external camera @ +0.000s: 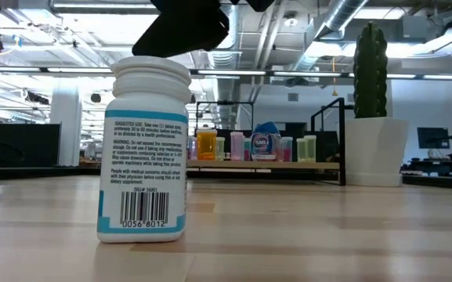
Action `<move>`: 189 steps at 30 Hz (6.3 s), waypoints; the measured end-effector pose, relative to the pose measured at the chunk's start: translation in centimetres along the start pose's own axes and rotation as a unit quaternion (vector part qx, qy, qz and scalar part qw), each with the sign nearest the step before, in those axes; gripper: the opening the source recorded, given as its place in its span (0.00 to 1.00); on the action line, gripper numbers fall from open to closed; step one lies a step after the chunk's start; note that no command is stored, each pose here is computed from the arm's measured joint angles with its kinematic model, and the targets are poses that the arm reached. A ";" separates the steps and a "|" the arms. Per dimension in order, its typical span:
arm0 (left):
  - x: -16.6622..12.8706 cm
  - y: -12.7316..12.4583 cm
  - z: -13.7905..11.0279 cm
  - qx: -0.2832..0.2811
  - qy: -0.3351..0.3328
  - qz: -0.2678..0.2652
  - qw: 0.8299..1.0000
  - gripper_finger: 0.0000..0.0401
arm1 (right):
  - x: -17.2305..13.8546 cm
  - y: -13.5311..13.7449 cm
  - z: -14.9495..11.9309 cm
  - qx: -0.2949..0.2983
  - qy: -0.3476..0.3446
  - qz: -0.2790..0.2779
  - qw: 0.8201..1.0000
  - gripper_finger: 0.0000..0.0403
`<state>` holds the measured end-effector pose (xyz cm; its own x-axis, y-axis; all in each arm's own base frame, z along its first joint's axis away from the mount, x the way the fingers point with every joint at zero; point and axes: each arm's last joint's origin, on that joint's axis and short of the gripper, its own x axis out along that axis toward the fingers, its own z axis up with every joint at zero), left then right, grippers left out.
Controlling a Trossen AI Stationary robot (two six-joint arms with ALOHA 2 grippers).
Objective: Pick and place medicine bottles onto shelf by color
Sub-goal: Put the white pill bottle on the shelf, then put the yellow pill bottle on the shelf
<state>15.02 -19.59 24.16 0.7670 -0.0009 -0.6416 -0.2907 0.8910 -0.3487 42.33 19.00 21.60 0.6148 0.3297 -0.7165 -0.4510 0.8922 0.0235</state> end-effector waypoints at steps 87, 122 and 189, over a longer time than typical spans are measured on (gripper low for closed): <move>5.3 6.5 7.9 -0.064 -0.079 0.209 0.973 0.67 | -17.5 -14.8 -13.9 0.283 0.084 -0.294 0.909 0.50; 6.7 10.1 10.7 -0.014 -0.015 0.248 0.968 0.67 | -17.3 -22.1 -17.2 0.362 0.060 -0.429 0.825 0.50; 2.8 2.6 1.5 -0.277 0.166 0.108 0.940 0.67 | -17.7 -10.3 -3.5 0.204 0.023 -0.294 0.934 0.67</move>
<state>17.24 -16.59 22.43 0.4607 -0.0703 -0.8848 -0.7433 0.5142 -0.4279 33.85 2.89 31.58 0.6464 -0.2593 -0.7176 0.2453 0.9612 -0.1263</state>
